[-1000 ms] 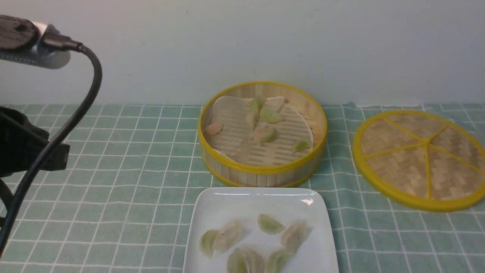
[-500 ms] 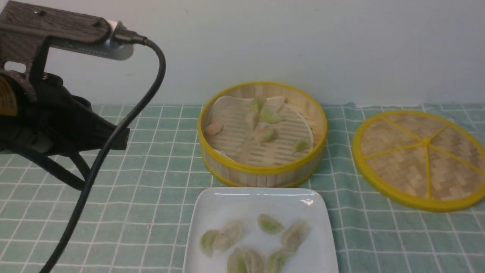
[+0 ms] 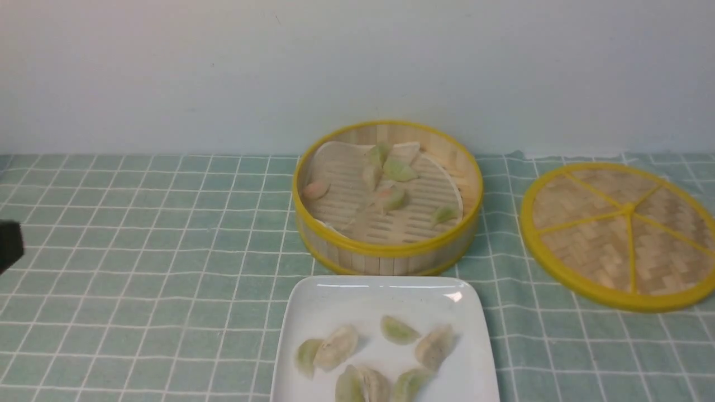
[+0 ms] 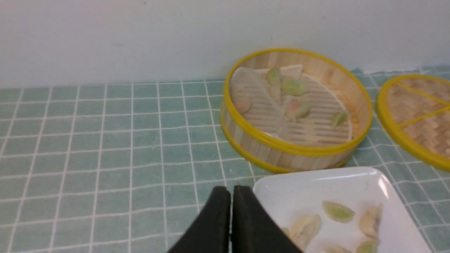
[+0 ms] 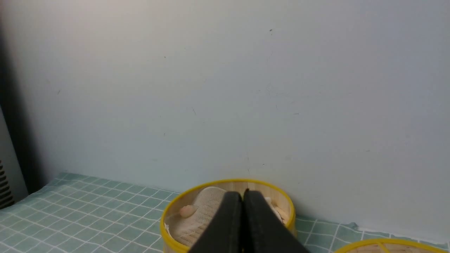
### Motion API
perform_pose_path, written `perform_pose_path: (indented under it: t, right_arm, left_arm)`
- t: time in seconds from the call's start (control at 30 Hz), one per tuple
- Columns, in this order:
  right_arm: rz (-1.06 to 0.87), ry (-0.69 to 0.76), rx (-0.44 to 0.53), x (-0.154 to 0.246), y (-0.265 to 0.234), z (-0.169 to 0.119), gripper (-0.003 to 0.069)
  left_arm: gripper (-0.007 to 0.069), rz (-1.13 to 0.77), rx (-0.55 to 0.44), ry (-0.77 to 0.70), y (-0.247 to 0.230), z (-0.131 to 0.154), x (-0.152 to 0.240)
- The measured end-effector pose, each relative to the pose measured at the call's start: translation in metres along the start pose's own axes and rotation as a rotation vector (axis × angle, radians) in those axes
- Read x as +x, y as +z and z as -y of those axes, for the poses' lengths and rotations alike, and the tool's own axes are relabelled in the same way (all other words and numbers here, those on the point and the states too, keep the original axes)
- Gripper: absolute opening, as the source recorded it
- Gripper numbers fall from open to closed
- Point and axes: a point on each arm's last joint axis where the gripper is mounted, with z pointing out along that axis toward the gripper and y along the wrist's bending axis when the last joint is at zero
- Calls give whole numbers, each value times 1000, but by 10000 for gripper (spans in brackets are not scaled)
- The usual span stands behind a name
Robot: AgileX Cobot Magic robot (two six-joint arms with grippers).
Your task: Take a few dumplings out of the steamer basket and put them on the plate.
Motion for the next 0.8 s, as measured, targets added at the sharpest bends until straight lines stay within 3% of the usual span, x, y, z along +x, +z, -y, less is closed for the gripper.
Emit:
perform_pose_path:
  t: [0.2,0.53,0.8]
  right_arm:
    - [0,0,0,0,0,0,-14]
    - [0,-1,0,0,0,0,-14]
    - [1,-2,0,0,0,0,-14]
  left_arm:
    - [-6,11,7,-63,-40,-17,35]
    - [-6,34,-14,-70,-61,-27,49]
    - [-6,261,-9,147,-22,-22,64]
